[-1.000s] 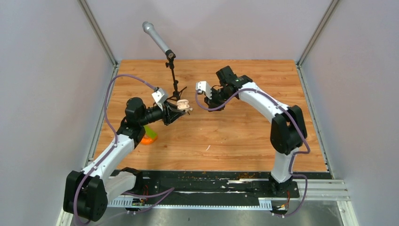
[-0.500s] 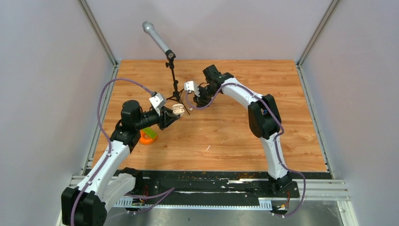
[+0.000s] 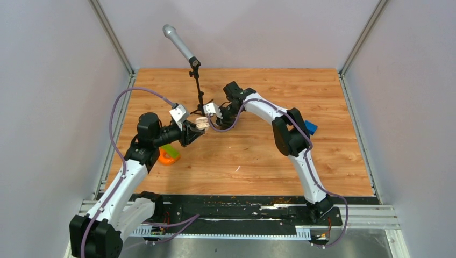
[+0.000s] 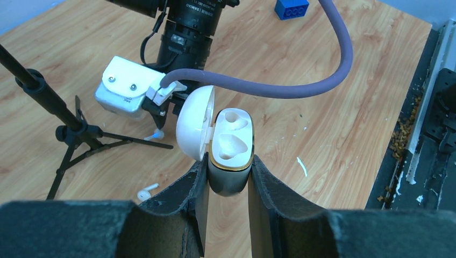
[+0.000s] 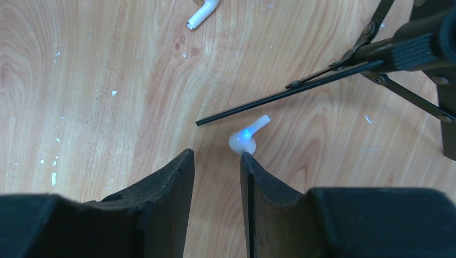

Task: Insert the wireless bluetooth earbuds into the charging case
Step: Pick up the earbud from the center of the board.

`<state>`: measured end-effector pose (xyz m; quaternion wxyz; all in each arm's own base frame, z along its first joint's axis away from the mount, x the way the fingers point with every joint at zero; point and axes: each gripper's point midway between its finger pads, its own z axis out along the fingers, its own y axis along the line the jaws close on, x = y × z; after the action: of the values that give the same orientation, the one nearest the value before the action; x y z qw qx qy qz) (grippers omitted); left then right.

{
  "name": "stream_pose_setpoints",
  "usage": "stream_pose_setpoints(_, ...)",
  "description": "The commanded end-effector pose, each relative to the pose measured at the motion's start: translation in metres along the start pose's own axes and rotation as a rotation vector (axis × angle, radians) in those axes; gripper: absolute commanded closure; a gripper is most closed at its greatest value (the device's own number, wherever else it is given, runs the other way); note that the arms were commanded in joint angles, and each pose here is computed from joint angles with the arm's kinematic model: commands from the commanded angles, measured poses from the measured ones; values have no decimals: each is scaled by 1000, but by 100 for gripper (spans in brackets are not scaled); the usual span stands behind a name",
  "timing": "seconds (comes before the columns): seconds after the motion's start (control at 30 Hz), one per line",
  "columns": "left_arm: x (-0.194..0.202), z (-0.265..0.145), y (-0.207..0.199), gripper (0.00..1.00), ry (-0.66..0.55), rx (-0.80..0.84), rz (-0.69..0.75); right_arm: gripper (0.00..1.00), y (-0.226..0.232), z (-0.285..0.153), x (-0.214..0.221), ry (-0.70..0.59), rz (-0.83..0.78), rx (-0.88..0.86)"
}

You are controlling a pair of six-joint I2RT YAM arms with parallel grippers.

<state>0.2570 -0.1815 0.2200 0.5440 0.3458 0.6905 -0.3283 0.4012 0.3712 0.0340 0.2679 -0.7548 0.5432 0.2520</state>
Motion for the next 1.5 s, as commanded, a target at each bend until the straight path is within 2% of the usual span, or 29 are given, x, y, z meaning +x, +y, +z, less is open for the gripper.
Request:
stream_pose_setpoints(0.0,-23,-1,5,98,-43,-10,58,62,-13,5,-8,-16,-45,30)
stream_pose_setpoints(0.3,-19,-1,4,98,-27,-5,46,61,-24,14,-10,-27,-36,66)
stream_pose_setpoints(0.57,-19,-1,5,98,-23,-3,45,60,-9,26,-14,-47,-16,-5)
stream_pose_setpoints(0.77,-21,-1,5,98,-21,-4,45,64,-9,35,-4,-21,76,-10)
stream_pose_setpoints(1.07,-23,0,5,98,-36,-4,45,79,14,34,9,25,245,-108)
stream_pose_setpoints(1.27,-26,-1,4,98,-43,-2,47,84,38,3,7,-5,427,-150)
stream_pose_setpoints(1.47,-29,-1,3,98,-74,-3,52,86,75,-44,-20,-85,672,-223)
